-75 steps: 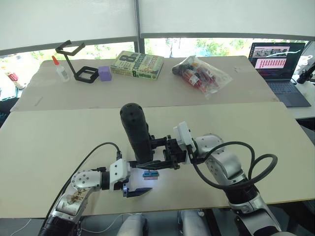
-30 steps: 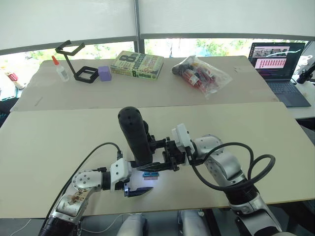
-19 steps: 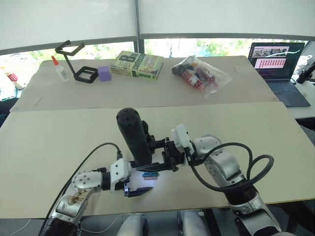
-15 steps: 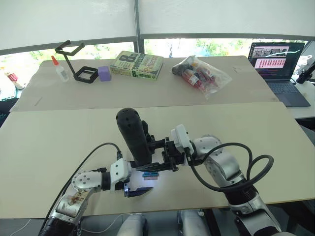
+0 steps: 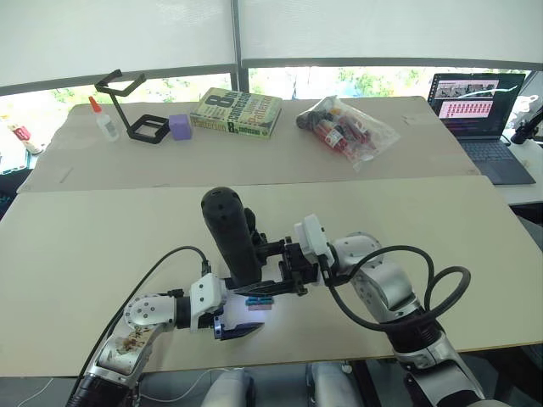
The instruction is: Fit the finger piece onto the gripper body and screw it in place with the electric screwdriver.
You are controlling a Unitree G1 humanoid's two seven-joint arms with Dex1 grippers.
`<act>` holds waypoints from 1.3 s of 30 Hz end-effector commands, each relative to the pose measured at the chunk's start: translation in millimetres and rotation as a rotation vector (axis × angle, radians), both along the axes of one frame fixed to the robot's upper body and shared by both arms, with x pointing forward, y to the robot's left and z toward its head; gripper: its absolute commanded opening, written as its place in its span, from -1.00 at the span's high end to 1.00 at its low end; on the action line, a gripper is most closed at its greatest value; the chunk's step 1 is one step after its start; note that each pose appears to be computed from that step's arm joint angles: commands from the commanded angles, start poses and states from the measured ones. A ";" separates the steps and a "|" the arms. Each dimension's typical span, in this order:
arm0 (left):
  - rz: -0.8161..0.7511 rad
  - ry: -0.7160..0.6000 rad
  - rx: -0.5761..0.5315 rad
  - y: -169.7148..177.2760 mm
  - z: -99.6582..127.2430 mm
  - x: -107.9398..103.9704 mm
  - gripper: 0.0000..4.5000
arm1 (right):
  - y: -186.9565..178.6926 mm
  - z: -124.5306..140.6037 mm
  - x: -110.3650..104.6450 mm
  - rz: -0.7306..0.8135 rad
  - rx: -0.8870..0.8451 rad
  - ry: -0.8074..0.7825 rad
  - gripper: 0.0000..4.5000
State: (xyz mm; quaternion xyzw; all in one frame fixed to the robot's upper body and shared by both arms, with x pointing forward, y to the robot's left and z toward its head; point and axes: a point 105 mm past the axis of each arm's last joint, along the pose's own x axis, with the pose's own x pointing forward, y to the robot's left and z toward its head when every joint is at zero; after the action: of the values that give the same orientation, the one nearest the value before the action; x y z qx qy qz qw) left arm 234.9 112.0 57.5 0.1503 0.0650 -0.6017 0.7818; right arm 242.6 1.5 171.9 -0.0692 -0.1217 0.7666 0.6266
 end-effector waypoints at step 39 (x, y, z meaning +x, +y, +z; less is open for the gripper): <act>-0.023 0.042 -0.006 -6.5 -9.3 -6.7 -0.97 | -4.7 13.1 -0.7 0.018 0.048 -0.017 0.13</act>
State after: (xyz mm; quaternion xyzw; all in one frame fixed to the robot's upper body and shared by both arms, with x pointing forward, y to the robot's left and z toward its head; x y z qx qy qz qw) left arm 235.1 110.7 57.9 0.1505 0.0610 -0.6030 0.7810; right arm 246.1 -3.2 171.5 -0.0626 -0.1164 0.7668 0.6281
